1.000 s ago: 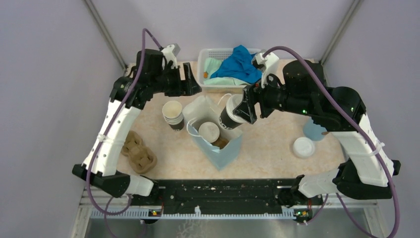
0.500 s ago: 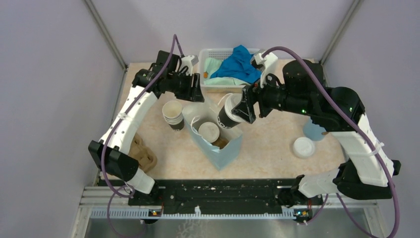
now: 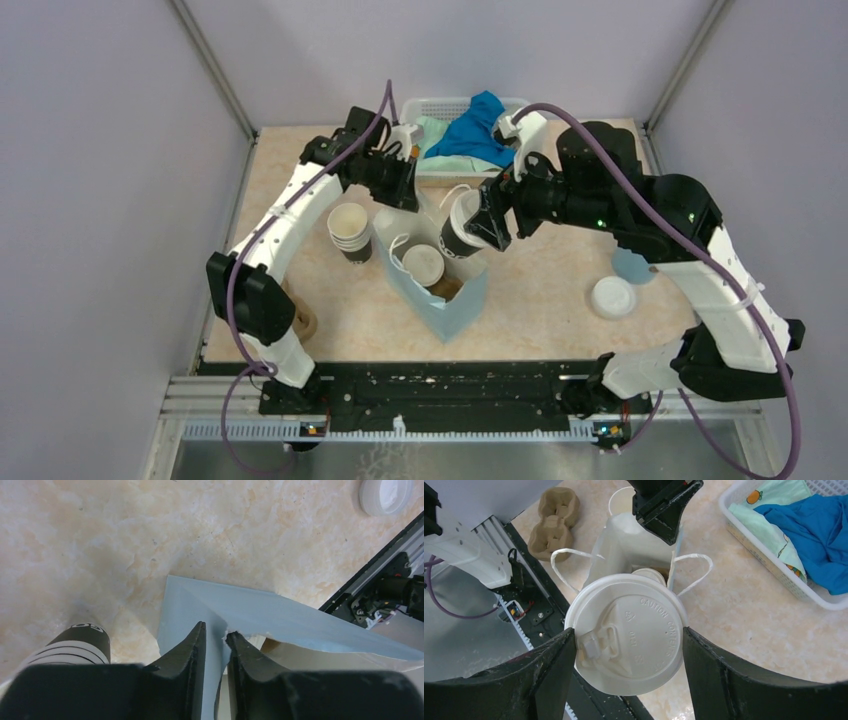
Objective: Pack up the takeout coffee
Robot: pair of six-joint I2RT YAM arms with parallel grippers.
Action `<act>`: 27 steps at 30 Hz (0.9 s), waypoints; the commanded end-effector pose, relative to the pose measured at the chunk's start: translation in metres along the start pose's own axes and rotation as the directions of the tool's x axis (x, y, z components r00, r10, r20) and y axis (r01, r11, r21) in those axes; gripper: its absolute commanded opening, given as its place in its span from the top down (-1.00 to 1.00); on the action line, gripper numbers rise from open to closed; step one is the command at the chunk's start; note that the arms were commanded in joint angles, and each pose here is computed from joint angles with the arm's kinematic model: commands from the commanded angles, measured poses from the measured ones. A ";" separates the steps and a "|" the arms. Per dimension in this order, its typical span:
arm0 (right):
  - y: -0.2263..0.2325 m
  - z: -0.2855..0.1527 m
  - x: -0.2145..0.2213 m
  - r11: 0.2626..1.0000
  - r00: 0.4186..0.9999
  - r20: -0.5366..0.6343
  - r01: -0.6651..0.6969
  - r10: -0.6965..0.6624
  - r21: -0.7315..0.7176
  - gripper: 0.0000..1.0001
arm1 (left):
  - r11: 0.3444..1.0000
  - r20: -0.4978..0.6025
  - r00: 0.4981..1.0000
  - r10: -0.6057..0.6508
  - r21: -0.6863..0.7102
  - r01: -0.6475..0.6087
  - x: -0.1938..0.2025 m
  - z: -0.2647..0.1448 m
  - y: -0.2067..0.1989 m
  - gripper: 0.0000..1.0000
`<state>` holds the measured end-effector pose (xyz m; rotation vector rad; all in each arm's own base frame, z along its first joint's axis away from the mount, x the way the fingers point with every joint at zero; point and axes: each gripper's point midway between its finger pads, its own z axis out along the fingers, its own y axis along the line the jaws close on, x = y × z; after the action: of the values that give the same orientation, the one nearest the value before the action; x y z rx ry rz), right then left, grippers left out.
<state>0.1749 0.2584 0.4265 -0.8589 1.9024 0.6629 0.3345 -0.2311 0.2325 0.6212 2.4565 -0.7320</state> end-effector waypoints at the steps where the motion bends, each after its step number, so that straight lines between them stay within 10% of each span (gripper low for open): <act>1: 0.005 -0.004 -0.016 1.000 0.997 0.079 0.016 -0.015 -0.020 -0.43 | 0.991 0.117 0.985 0.130 -0.021 -0.129 -0.029 -0.009 -0.016 0.55; 12: 0.007 0.001 -0.009 0.997 0.996 0.063 0.059 -0.057 -0.041 -0.42 | 0.978 0.486 0.850 0.200 -0.054 -0.200 -0.079 -0.046 -0.052 1.00; 27: -0.003 0.015 0.011 0.981 0.982 -0.013 0.191 -0.191 -0.025 -0.40 | 0.995 0.470 0.877 0.096 -0.046 -0.084 -0.063 -0.033 -0.050 1.00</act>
<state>0.1789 0.2655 0.4043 -0.9942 1.8685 0.6111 0.3423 -0.2662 0.2829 0.5471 2.0522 -0.6989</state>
